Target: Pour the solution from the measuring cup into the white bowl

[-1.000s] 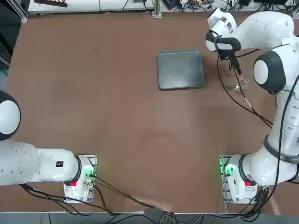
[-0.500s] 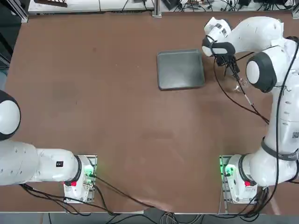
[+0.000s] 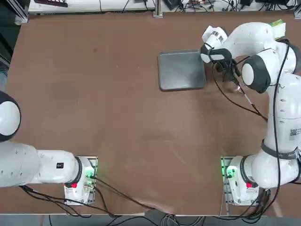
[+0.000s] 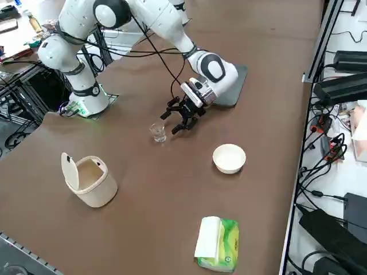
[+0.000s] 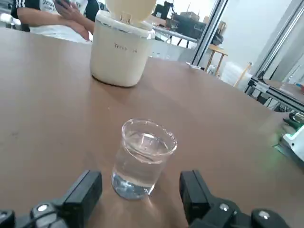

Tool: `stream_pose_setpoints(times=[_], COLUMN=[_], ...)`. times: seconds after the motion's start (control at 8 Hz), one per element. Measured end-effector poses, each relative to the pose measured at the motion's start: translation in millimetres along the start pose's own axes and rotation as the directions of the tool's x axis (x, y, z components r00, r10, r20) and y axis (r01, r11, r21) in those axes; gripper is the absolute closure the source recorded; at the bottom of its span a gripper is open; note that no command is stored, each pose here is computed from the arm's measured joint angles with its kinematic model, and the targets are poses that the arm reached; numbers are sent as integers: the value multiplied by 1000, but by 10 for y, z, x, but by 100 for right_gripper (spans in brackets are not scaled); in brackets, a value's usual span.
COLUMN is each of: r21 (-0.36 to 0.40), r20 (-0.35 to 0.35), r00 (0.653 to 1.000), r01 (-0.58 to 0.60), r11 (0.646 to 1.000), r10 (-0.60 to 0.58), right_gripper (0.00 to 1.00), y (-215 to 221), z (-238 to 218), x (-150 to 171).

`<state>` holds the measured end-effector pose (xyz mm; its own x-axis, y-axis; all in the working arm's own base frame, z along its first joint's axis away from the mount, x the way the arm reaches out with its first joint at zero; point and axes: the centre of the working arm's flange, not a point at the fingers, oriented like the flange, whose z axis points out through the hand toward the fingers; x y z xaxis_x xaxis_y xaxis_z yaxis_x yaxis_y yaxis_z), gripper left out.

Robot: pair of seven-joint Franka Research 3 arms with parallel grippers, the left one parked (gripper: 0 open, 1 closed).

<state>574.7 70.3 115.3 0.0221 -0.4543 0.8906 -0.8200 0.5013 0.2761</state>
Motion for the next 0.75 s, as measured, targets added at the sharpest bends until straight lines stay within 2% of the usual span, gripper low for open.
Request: stream_pose_setpoints(times=[0.75], r21=[-34], r20=[-96], r00=[994], r01=[-51], r11=[998], r10=[47], right_gripper=[0], y=[-111], z=[369], x=[-181])
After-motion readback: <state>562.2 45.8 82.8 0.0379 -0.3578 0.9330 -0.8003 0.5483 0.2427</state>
